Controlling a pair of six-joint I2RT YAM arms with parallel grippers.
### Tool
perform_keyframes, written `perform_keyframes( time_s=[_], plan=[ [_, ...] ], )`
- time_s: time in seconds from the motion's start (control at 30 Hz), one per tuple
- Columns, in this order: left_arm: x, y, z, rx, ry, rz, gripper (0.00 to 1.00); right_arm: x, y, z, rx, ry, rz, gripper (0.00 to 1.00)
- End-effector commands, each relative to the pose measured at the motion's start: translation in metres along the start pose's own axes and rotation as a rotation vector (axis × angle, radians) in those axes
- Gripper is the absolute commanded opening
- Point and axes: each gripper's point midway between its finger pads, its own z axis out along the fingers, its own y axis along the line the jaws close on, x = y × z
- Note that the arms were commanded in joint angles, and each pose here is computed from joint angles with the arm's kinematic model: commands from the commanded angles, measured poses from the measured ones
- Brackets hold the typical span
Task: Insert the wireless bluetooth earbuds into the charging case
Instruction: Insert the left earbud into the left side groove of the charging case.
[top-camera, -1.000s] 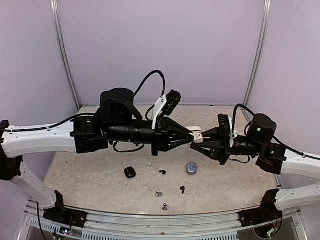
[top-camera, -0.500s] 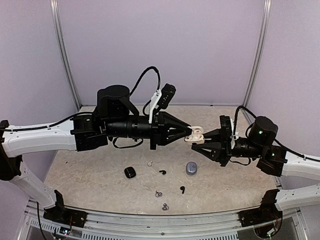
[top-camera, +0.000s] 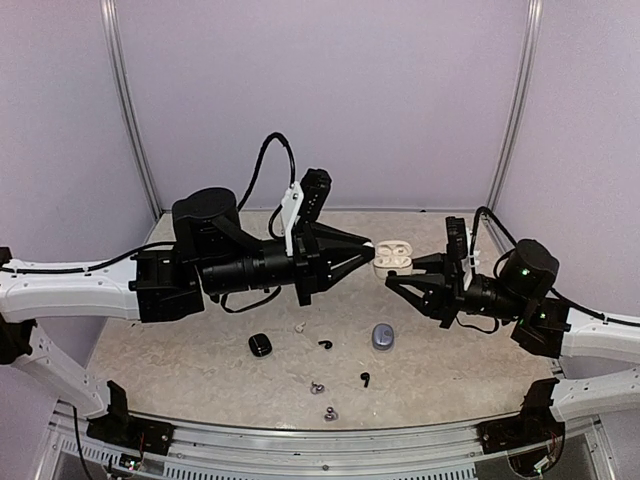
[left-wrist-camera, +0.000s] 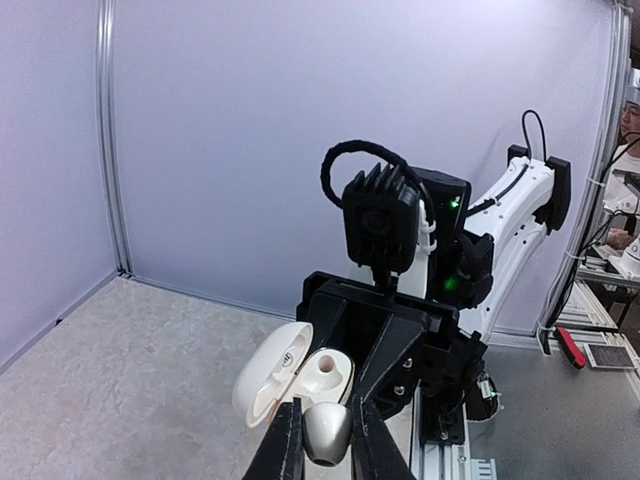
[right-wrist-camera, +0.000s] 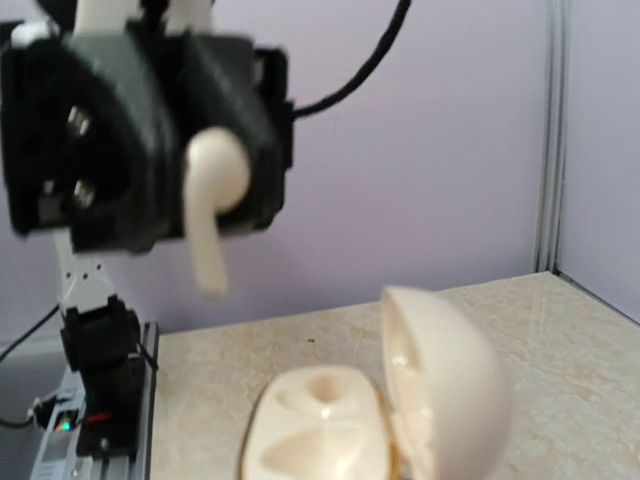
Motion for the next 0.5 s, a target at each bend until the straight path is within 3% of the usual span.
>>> perform_keyframes(
  time_s=[0.0,0.47],
  plan=[
    [-0.012,0.000,-0.001,-0.057,-0.063,0.048,0.07,-0.013,0.002,-0.004,0.009,-0.062,0.028,0.01],
    [-0.009,0.010,0.010,-0.124,-0.083,0.052,0.07,-0.016,0.008,-0.001,-0.038,-0.060,0.004,0.02]
  ],
)
